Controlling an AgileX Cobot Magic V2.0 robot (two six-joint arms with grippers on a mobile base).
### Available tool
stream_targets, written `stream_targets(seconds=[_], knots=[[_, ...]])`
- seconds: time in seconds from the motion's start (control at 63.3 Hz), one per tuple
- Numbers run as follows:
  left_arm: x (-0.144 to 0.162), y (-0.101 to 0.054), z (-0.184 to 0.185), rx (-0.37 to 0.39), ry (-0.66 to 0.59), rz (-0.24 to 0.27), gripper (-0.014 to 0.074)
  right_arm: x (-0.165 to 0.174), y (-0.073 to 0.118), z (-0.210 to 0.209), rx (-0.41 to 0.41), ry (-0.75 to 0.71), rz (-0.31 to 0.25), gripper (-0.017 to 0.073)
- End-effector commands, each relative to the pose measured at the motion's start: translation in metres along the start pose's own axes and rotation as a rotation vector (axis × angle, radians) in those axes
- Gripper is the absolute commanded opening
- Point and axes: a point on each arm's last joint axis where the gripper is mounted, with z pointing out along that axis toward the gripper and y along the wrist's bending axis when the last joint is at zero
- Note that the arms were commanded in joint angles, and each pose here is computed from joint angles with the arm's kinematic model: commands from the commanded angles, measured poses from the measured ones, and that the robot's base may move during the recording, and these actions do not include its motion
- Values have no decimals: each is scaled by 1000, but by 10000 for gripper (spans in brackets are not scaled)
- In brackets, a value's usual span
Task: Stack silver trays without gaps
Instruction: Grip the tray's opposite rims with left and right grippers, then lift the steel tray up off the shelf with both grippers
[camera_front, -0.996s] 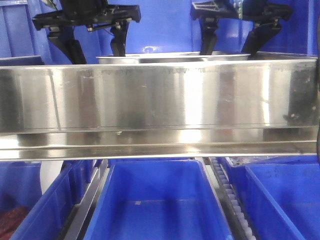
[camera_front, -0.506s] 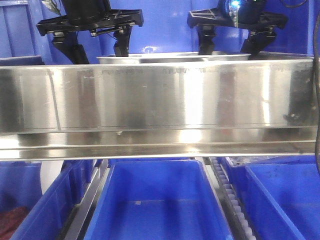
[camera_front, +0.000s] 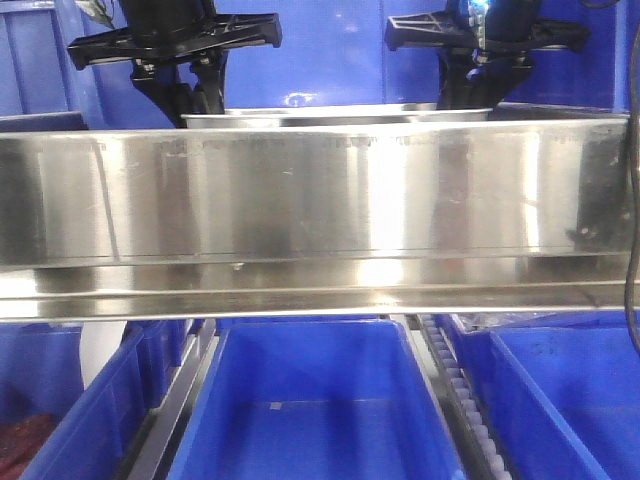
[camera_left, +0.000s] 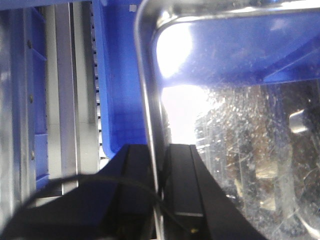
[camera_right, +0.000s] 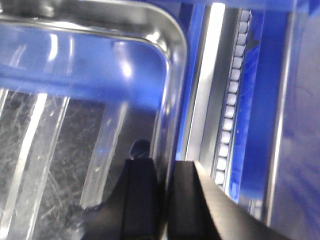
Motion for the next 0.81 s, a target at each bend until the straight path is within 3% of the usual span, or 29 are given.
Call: stream_targets(seconds=[0.0, 0.269, 0.585, 0.79], knots=[[-2, -1, -37, 10, -45, 22, -41, -3, 1, -43, -8, -69, -30, 57], [2, 2, -92, -30, -73, 68, -41, 6, 0, -104, -24, -137, 21, 57], [25, 4, -168, -49, -199, 118, -41, 32, 11, -175, -66, -220, 9, 57], [45, 3, -174, -63, -184, 156, -41, 51, 17, -189, -44, -195, 16, 57]])
